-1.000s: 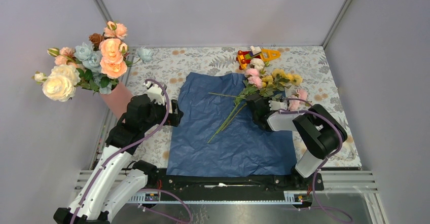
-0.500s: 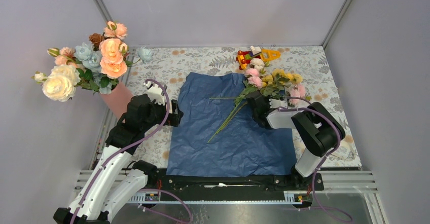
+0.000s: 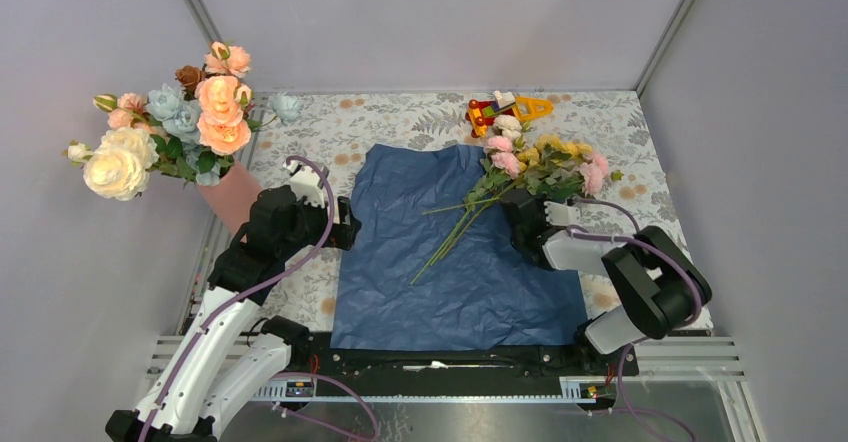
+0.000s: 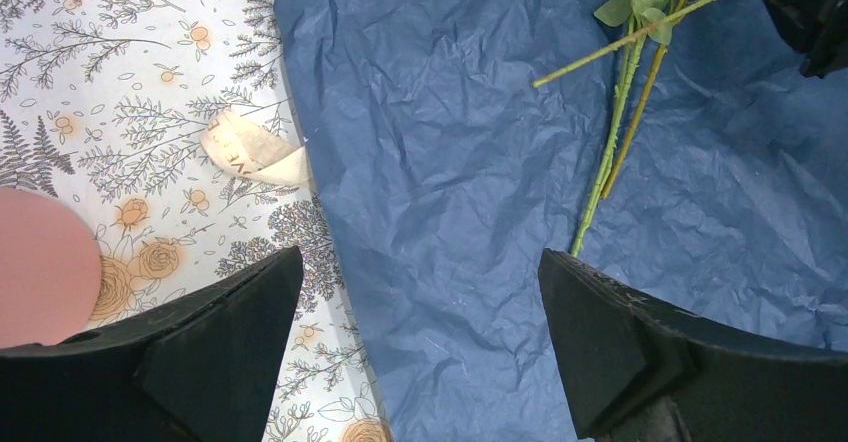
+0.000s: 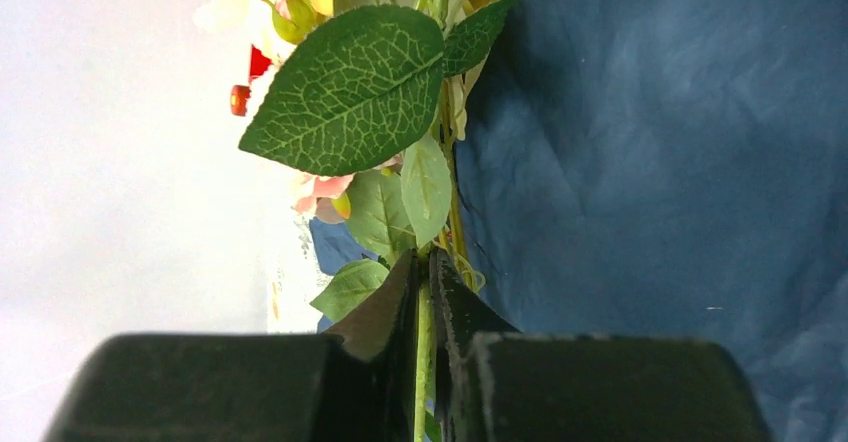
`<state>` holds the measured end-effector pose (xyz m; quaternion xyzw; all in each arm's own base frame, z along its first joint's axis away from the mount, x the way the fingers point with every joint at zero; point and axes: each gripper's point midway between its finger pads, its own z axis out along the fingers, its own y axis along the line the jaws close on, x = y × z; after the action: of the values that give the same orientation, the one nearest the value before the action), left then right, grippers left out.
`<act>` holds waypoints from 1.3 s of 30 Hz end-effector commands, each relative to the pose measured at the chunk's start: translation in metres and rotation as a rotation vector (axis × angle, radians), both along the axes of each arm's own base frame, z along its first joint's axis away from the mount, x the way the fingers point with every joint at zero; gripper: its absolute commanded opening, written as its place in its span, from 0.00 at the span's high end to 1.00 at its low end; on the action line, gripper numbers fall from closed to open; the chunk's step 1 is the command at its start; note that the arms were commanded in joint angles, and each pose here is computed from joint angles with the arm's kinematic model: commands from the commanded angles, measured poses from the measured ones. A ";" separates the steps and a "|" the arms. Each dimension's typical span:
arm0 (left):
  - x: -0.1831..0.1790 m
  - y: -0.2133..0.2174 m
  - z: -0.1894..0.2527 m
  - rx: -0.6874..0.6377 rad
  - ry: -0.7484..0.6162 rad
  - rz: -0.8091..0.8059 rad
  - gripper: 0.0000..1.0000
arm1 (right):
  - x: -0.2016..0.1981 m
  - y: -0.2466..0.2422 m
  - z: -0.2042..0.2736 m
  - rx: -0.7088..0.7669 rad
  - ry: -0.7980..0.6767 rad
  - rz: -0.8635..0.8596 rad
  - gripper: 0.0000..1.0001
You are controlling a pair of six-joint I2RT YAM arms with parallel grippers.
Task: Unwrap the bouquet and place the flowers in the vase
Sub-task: Pick up the fake flower from the wrapping paper, then insert the fake flower into the vase.
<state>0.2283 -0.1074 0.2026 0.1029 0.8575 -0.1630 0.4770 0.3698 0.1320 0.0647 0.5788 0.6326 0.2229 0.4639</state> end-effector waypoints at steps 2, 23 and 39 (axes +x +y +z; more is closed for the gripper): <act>0.003 0.001 0.008 -0.001 -0.032 0.002 0.03 | -0.009 -0.021 0.025 -0.034 -0.071 -0.045 1.00; -0.008 -0.029 0.034 -0.139 -0.106 -0.140 0.04 | -0.067 -0.011 0.152 -0.581 -0.390 0.500 1.00; -0.061 -0.140 0.165 -0.689 -0.205 -0.529 0.04 | -0.170 0.101 0.227 -0.474 -0.857 1.258 1.00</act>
<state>0.1860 -0.2133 0.2912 0.1568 0.7434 -0.4284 0.4891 0.2356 0.1974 0.2519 -0.0405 0.6877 0.4162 0.5935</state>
